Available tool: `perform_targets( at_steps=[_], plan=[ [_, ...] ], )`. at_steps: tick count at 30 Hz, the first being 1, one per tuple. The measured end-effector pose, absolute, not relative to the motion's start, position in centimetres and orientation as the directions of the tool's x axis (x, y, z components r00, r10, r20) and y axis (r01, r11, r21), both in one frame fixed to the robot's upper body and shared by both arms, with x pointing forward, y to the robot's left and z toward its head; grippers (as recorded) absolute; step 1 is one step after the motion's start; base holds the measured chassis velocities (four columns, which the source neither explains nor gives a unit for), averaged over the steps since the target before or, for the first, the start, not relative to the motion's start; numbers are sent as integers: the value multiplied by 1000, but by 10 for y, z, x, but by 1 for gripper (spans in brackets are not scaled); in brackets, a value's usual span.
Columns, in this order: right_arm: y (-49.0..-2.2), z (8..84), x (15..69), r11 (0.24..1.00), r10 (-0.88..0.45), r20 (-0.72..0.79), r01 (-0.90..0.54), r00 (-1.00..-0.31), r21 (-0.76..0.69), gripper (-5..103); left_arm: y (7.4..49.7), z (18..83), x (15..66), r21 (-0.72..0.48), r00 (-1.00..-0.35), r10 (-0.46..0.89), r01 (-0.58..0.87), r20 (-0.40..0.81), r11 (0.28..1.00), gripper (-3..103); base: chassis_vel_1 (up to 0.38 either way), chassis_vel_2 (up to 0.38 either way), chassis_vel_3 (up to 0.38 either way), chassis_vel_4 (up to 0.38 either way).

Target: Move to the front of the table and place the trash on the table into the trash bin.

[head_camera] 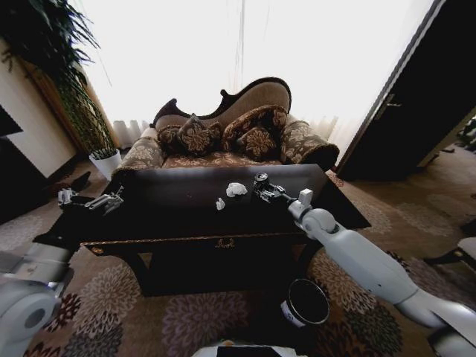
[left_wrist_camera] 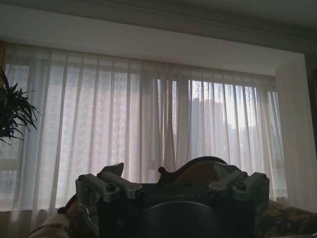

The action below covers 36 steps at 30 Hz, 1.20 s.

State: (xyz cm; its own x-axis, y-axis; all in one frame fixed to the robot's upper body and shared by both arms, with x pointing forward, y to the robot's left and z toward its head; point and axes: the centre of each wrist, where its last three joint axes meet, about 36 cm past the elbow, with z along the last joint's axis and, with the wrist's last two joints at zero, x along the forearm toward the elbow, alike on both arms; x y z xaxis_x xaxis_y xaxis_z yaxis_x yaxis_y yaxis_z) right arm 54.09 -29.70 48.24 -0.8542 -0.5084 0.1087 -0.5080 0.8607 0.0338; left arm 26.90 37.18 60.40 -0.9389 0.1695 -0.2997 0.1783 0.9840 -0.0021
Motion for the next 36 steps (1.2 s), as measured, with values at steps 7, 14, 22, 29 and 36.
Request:
perform_targets(
  at_steps=[7, 14, 22, 29, 36],
  plan=[
    [-298, 485, 536, 860, -510, 99, -510, -854, 35, 20, 372, 604, 269, -3, -939, 169, 178, -300, 984, 100, 0, 0, 0, 0],
    [-309, 492, 523, 866, -500, 82, -499, -862, 32, 2, 371, 602, 271, -7, -937, 172, 183, -304, 983, 100, 0, 0, 0, 0],
    [-332, 491, 489, 877, -480, 85, -479, -873, 33, 0, 367, 598, 278, -17, -930, 186, 201, -316, 979, 100, 0, 0, 0, 0],
    [-346, 483, 465, 885, -464, 91, -464, -881, 23, 0, 368, 597, 289, -22, -921, 200, 220, -334, 975, 100, 0, 0, 0, 0],
    [-372, 504, 441, 907, -421, 19, -421, -907, 4, 0, 367, 593, 306, -43, -916, 215, 243, -339, 969, 100, 0, 0, 0, 0]
  ],
)
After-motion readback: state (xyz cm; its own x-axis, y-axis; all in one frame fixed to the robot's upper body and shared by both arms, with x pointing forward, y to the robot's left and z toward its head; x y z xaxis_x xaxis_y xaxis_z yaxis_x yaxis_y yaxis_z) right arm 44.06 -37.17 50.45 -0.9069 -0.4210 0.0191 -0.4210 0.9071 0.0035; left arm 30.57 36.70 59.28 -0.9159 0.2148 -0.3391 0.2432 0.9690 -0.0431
